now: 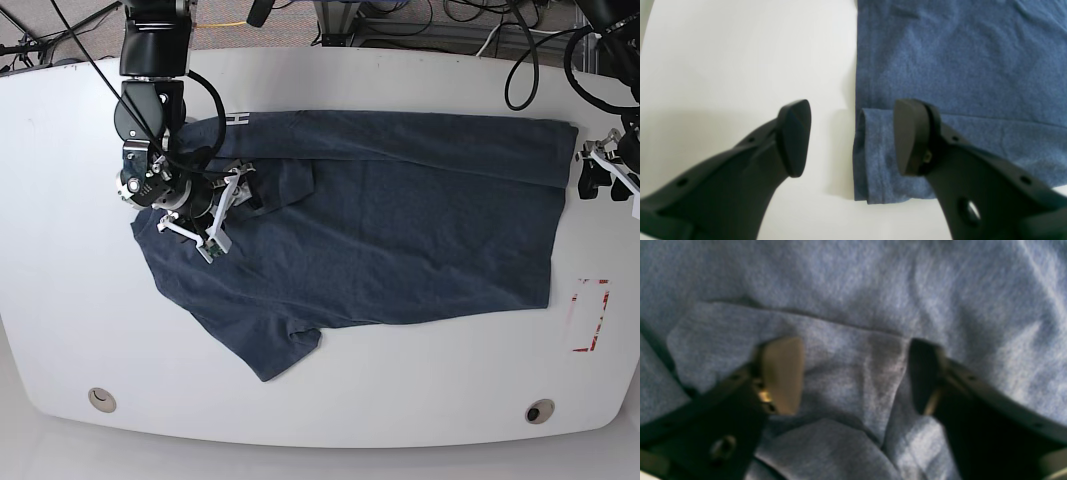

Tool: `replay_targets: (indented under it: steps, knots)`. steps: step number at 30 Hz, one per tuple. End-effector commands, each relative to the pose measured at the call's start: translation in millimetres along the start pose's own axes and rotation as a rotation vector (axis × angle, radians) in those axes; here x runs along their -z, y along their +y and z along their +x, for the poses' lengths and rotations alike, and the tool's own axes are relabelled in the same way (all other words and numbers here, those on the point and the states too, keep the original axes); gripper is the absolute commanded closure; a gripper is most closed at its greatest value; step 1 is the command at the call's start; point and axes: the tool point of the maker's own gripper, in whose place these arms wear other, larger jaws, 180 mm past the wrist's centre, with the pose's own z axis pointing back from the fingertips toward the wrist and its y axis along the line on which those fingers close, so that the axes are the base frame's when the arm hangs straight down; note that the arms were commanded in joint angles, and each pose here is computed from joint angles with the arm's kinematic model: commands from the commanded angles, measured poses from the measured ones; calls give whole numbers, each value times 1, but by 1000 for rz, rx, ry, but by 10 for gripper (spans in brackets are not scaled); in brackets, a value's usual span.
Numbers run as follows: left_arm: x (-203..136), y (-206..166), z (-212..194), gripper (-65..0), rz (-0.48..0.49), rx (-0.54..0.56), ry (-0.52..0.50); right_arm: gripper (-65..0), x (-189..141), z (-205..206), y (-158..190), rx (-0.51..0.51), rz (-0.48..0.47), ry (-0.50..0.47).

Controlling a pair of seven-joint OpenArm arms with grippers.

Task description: Fold the T-shirt properly

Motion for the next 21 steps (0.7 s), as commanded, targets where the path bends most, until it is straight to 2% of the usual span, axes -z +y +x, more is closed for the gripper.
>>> replay_targets:
  steps: [1, 3, 8, 11, 16, 18, 21]
  knots:
    - [-5, 3, 14, -360, 6, 22, -38, -393, -6, 18, -7, -14, -15, -51]
    - [-5, 3, 14, -360, 6, 22, -38, -387, -4, 17, -8, -9, -16, -45]
    - [-4, 3, 15, -360, 6, 22, -41, -434, 2, 15, -15, 23, -13, -30]
    - [-4, 3, 15, -360, 6, 22, -40, -430, 6, 10, -17, 37, -8, -17]
    - [-5, 3, 14, -360, 6, 22, -38, -428, 3, 14, -24, 33, -21, -52]
    - [-5, 3, 14, -360, 6, 22, -38, -411, 3, 14, -25, 33, -23, -51]
    - [-5, 3, 14, -360, 6, 22, -38, -311, 3, 14, -25, 33, -23, -54]
